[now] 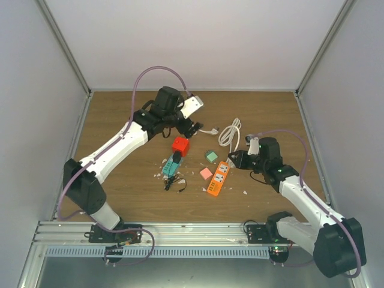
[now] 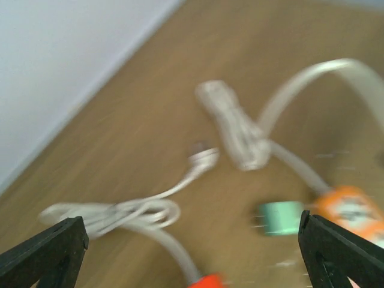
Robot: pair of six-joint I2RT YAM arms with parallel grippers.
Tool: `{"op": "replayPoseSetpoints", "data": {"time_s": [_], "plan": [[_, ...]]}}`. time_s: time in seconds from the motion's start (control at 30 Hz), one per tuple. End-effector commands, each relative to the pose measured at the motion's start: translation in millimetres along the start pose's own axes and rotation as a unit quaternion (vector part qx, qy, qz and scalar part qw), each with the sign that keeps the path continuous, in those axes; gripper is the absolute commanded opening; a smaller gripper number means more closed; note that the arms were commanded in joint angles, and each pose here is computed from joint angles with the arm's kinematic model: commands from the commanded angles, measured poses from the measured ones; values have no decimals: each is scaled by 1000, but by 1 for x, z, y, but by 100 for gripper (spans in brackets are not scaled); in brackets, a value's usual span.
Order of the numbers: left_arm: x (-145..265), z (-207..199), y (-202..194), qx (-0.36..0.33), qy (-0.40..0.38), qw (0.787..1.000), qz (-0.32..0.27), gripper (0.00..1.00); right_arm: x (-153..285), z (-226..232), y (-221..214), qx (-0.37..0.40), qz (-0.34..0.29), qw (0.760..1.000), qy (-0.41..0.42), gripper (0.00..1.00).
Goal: Insert the plug
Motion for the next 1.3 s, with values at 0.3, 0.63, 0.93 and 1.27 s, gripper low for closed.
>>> {"op": "replayPoseSetpoints", "data": {"time_s": [0.3, 0.63, 0.93, 1.27], "plan": [[99, -48, 27, 35, -219, 948, -228, 99, 9, 47, 28, 21, -39, 990, 131, 1], [60, -84, -53, 11, -212, 949, -234, 99, 12, 70, 39, -4, -47, 976, 212, 0], [84, -117, -59, 14, -148, 937, -316, 96, 21, 64, 51, -56, -71, 981, 173, 1], [50, -152, -47, 46, -176, 935, -303, 76, 26, 64, 59, -62, -88, 981, 160, 0]]}}
Point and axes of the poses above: each gripper's point midway between its finger pads, its own x axis back along the fingers, its own z axis along the line the jaws close on, y = z × x, the point moved 2 cm from there along x, back along the fingers, and after that the axes turned 12 degrees about x, right-handed, at the moved point
